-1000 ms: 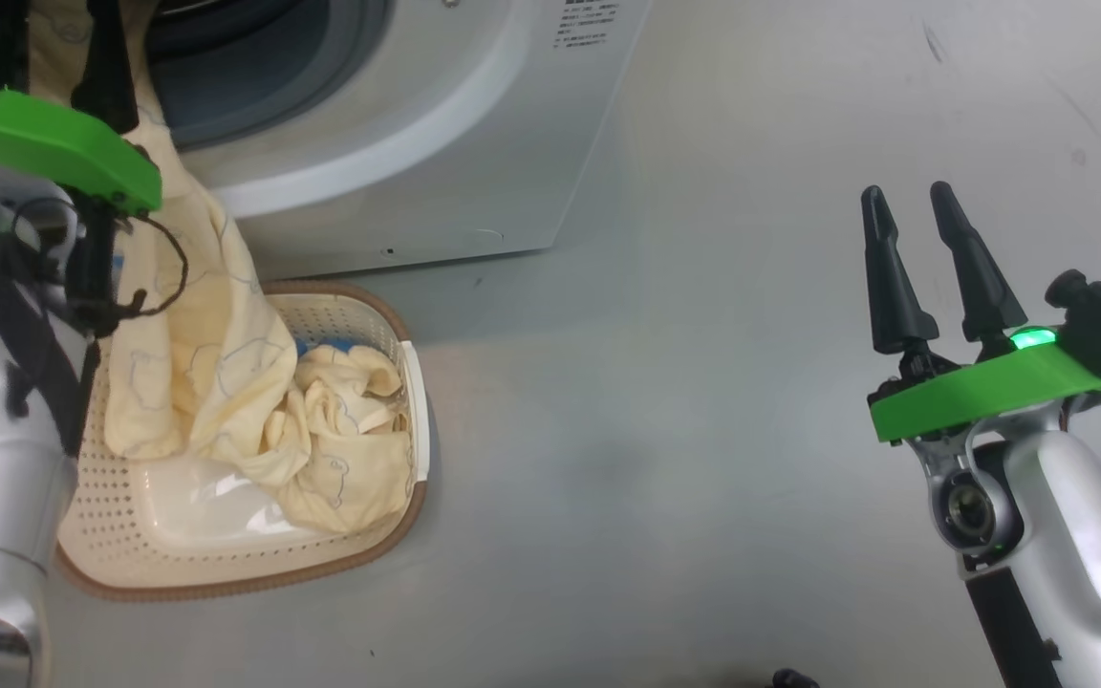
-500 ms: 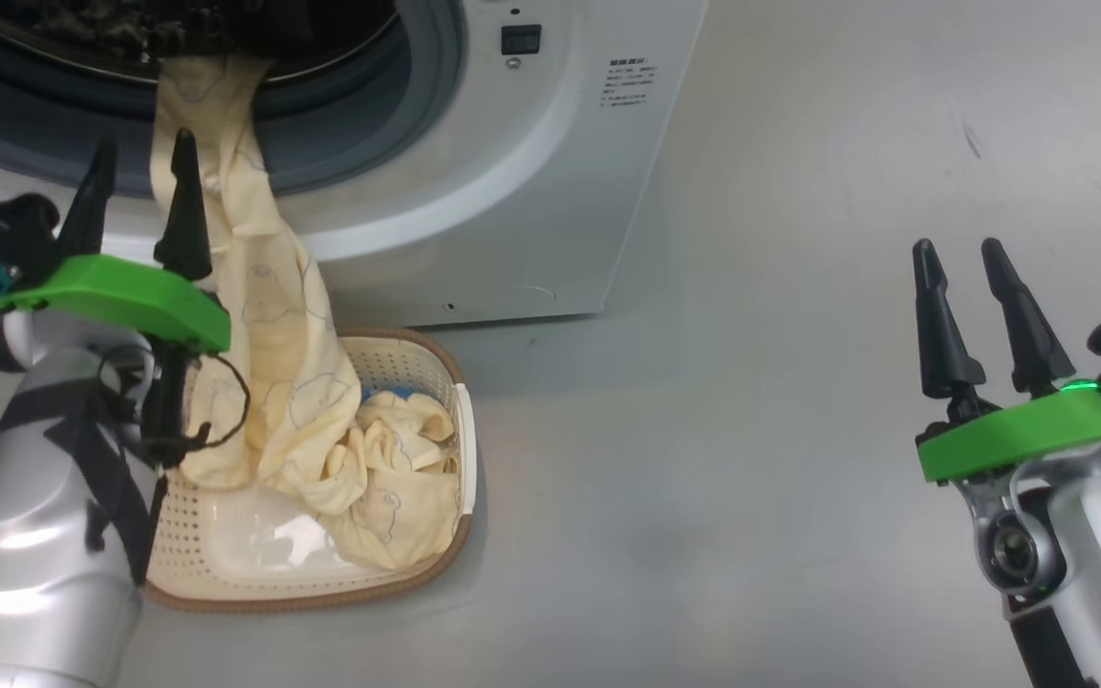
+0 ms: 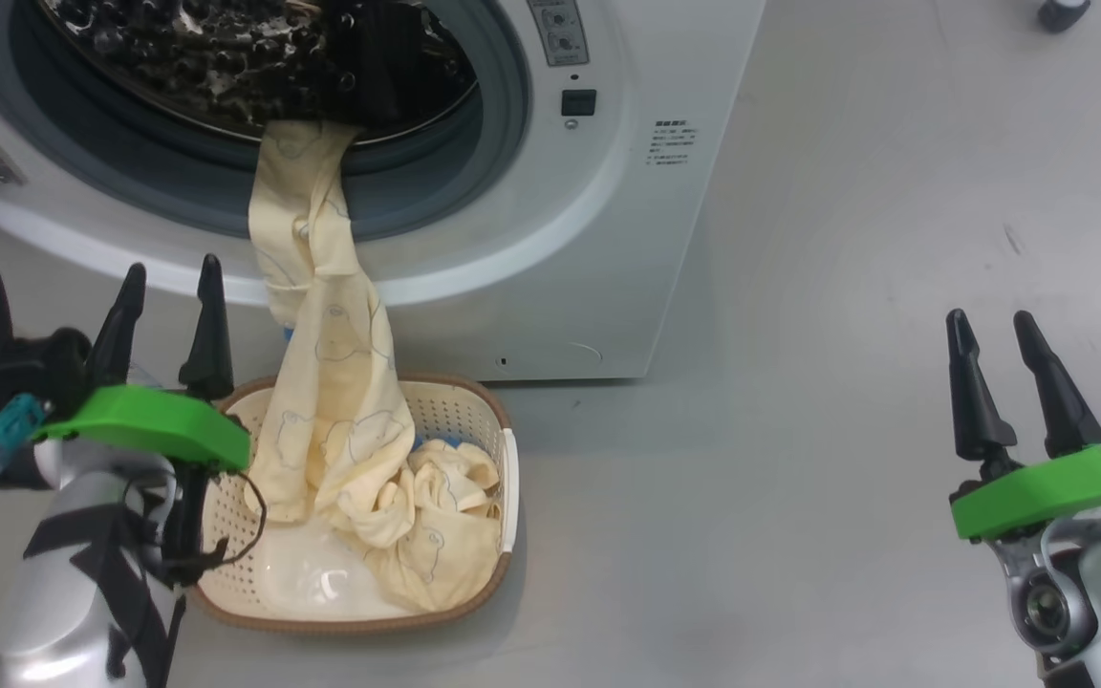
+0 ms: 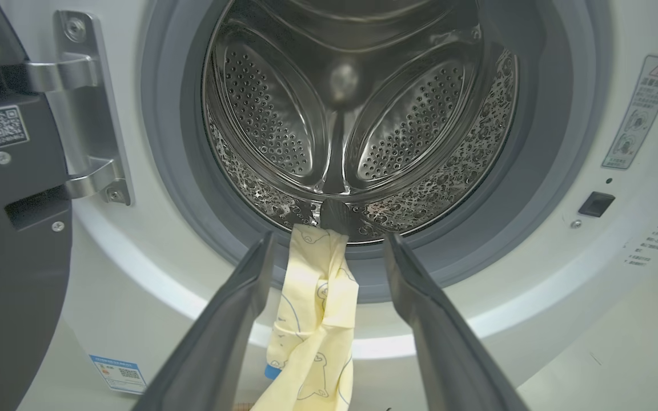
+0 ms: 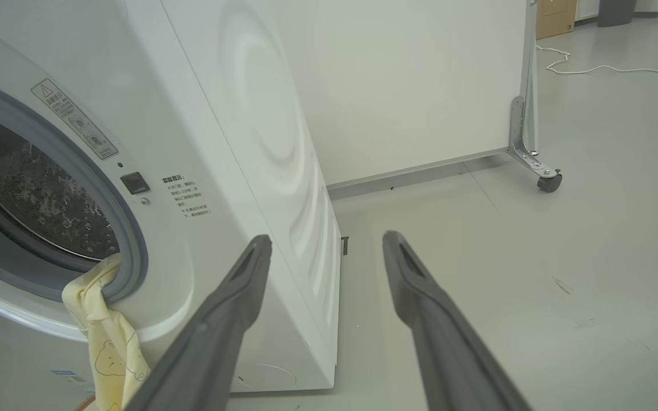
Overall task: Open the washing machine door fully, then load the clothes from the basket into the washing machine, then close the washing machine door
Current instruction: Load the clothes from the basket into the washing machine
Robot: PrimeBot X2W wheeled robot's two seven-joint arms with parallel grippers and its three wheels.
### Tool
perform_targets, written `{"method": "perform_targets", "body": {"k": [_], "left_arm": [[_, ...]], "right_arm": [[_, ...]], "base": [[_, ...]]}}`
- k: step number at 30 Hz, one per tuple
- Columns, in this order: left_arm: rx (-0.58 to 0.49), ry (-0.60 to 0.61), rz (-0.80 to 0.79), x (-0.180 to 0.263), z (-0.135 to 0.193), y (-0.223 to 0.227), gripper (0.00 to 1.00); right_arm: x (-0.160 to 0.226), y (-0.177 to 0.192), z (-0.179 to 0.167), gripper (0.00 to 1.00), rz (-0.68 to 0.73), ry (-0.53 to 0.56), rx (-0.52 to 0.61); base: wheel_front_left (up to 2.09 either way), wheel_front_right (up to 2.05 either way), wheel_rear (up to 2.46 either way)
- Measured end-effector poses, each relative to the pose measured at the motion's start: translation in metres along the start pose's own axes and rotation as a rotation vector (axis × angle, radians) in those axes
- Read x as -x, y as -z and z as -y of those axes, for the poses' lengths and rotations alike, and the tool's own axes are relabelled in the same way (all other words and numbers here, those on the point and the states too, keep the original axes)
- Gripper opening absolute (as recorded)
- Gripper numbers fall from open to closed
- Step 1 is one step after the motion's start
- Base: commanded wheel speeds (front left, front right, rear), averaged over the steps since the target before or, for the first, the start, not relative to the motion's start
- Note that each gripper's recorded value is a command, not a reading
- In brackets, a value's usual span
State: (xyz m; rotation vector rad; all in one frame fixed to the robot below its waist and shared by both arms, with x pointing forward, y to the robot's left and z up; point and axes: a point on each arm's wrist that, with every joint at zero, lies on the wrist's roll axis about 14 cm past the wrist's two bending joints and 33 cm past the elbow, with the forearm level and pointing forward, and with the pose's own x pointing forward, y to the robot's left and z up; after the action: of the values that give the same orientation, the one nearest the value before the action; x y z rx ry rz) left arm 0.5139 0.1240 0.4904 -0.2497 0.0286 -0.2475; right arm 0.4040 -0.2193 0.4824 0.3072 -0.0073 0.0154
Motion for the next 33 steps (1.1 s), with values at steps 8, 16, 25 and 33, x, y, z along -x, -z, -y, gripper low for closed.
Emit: {"method": "perform_targets", "body": {"k": [8, 16, 25, 33], "left_arm": [[-0.023, -0.043, 0.018, 0.039, -0.014, -0.004, 1.00], [-0.030, -0.087, 0.022, 0.078, -0.024, -0.002, 1.00], [-0.028, -0.128, 0.009, 0.115, -0.030, 0.009, 1.00], [-0.031, -0.135, 0.010, 0.121, -0.031, 0.010, 1.00]], "right_arm": [[0.009, -0.003, 0.000, 1.00, 0.005, -0.004, -0.002], [0.024, -0.004, 0.000, 1.00, 0.003, -0.002, 0.000], [0.036, -0.010, 0.007, 1.00, 0.015, 0.015, 0.004], [0.042, -0.008, 0.011, 1.00, 0.006, 0.028, 0.007]], "base": [[0.00, 0.00, 0.00], [0.00, 0.00, 0.00], [0.00, 0.00, 0.00], [0.00, 0.00, 0.00]]}}
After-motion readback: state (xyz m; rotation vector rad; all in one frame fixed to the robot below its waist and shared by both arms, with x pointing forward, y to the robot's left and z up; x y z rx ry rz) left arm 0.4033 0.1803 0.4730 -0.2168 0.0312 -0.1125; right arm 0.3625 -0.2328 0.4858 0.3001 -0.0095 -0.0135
